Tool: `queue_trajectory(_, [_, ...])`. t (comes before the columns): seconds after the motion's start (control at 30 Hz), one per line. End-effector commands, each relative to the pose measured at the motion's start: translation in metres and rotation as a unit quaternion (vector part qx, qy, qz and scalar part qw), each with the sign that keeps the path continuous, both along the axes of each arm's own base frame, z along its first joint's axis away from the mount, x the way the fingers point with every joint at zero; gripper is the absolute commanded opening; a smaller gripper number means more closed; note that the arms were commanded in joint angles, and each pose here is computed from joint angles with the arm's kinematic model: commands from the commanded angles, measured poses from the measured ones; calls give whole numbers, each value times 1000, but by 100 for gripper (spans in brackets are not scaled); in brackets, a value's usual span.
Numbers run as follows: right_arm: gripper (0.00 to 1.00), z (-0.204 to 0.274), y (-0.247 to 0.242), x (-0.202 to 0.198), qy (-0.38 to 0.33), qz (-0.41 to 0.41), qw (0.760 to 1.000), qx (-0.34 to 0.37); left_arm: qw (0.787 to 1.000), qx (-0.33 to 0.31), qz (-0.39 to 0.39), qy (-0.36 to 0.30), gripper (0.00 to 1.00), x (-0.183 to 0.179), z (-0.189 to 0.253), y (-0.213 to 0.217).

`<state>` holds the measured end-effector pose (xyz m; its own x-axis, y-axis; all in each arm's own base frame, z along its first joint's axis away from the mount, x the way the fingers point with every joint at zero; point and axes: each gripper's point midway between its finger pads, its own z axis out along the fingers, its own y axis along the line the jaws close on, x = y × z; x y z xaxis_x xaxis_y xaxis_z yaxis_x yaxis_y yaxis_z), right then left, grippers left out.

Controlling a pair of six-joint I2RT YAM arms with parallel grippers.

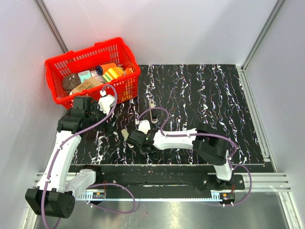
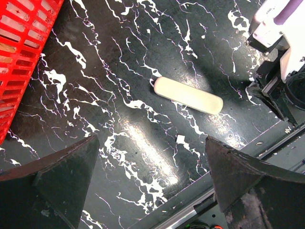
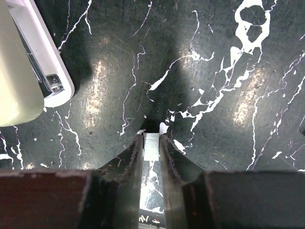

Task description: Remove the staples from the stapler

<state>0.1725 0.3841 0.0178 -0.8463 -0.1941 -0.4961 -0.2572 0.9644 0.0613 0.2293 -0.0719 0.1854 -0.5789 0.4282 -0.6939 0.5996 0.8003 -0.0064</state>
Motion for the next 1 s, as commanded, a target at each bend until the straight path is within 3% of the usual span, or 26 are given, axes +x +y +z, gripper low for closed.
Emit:
queue_trajectory(0.0, [22,8,-2,5,-23,-10,1000,-15,999,7,2,-31,99,8,9,3])
queue_trajectory(0.2, [12,23,-12,11,-44,-25,998,-23,999,6,2,-32,99,8,9,3])
queue_trajectory(0.4, [9,60,-21,15,-63,-45,997,-1,1000,4,2,-29,99,9,9,2])
queue_trajectory(0.57, [8,83,-32,14,-20,-70,995,68,999,3,1,-32,99,10,11,2])
queue_trajectory(0.8, [7,120,-49,19,26,-82,973,213,999,-4,-15,-32,99,7,10,-3])
queue_trajectory(0.97, [6,130,-56,19,51,-83,959,266,999,-24,-37,-25,99,2,10,-12])
